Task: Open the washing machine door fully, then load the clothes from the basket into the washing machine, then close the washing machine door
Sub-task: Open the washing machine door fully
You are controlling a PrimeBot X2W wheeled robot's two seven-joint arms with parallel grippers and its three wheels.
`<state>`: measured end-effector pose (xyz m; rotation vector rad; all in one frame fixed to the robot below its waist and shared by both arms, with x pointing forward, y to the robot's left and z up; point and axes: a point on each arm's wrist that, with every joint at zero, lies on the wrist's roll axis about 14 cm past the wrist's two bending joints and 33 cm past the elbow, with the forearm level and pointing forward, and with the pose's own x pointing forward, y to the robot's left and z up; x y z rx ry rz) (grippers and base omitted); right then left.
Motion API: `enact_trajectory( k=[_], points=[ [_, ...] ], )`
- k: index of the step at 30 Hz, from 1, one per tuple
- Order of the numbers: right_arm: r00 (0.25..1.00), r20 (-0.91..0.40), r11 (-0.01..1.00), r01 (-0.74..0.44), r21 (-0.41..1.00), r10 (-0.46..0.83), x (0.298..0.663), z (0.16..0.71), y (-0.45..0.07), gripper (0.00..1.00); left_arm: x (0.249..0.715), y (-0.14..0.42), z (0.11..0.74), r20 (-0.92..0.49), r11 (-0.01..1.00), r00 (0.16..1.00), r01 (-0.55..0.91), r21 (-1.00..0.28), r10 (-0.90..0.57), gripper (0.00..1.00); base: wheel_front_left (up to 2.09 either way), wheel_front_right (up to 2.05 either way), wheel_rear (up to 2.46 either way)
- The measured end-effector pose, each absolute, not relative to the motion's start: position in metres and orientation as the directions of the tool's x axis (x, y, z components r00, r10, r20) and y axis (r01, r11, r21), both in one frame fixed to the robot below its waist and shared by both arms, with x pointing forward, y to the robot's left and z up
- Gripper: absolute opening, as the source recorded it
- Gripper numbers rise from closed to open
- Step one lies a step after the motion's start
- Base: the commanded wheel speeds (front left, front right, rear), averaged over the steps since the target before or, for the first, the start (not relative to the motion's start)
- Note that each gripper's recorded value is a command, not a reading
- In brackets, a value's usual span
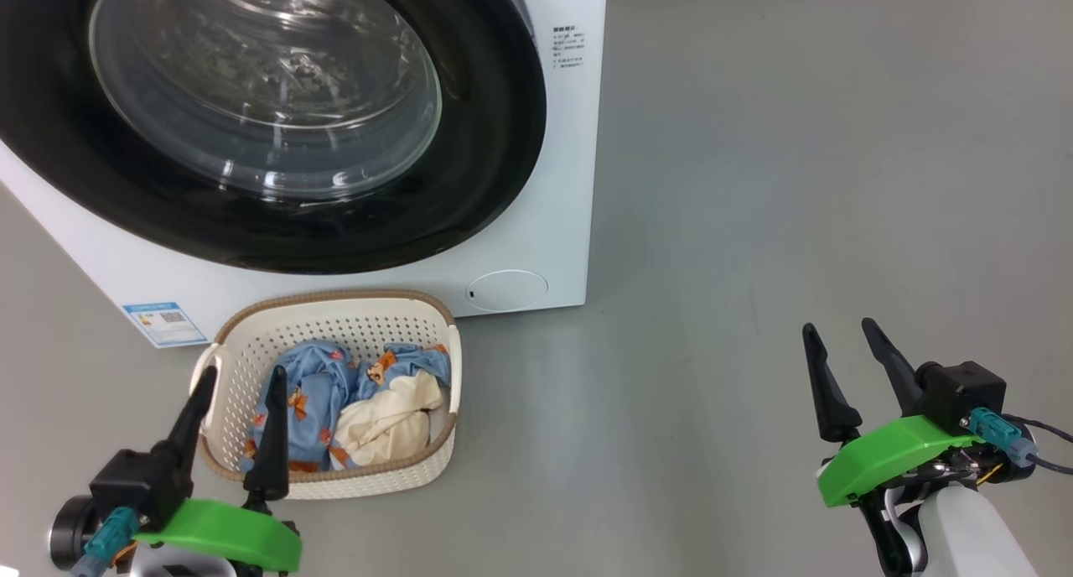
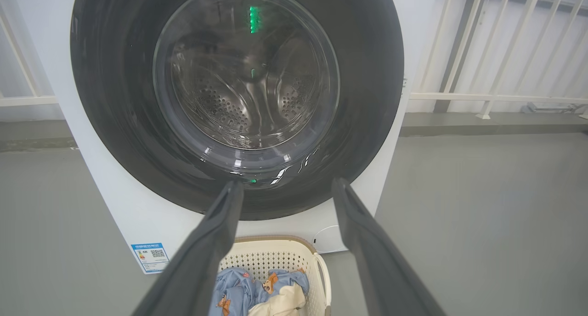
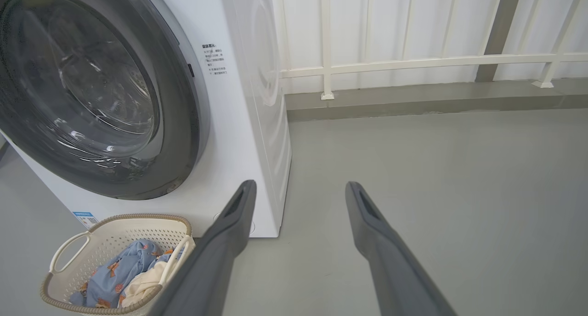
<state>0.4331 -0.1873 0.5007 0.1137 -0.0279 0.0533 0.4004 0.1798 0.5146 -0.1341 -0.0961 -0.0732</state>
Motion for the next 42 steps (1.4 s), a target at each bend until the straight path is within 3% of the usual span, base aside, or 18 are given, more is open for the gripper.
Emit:
enact_trajectory(
  k=[32, 42],
  points=[
    [0.996, 0.065, 0.986, -0.075, 0.147, 0.066, 0.434, 0.513, -0.179, 1.0, 0.384, 0.186, 0.522, 0.122, 0.992, 0.991, 0.06, -0.109, -0.047, 1.0, 0.0, 0.0, 0.0],
    [0.982, 0.171, 0.976, -0.107, 0.189, 0.074, 0.47, 0.553, -0.177, 1.0, 0.382, 0.194, 0.515, 0.104, 0.994, 0.994, 0.027, -0.104, -0.016, 1.0, 0.0, 0.0, 0.0]
  ],
)
